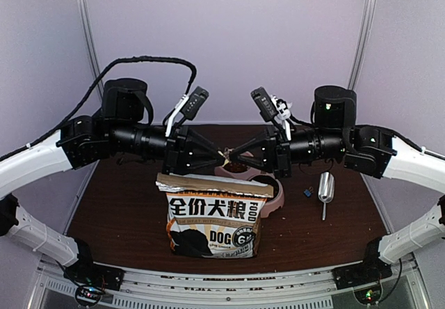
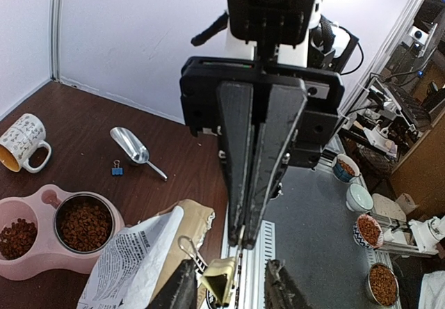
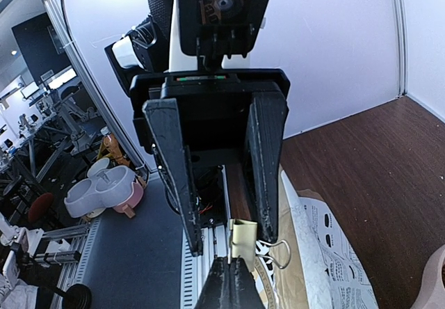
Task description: Serve the pet food
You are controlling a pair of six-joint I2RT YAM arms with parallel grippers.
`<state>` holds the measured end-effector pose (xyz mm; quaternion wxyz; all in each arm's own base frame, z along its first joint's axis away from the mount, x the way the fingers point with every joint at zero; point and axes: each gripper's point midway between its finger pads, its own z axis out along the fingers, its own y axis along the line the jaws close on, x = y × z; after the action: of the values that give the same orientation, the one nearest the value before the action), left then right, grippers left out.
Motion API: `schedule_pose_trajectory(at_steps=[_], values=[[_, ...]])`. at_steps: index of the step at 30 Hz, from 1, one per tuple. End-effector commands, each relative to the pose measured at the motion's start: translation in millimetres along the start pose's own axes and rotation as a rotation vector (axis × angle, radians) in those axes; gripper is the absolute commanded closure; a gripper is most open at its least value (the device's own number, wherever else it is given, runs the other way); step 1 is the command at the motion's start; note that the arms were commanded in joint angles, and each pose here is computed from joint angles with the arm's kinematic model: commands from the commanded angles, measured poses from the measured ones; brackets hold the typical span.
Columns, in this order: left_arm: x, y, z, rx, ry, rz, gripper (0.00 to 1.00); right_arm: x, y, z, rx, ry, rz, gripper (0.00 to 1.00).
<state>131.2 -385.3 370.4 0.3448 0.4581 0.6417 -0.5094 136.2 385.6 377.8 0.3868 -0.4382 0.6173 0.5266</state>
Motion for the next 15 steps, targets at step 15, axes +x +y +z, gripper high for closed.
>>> schedule_pose_trajectory(at_steps=[15], values=[[-14.8,-7.3,2.3,0.033,-0.044,0.026,0.76,-18.8,12.8,-5.0,-0.033,-0.046,-0.033,1.0]])
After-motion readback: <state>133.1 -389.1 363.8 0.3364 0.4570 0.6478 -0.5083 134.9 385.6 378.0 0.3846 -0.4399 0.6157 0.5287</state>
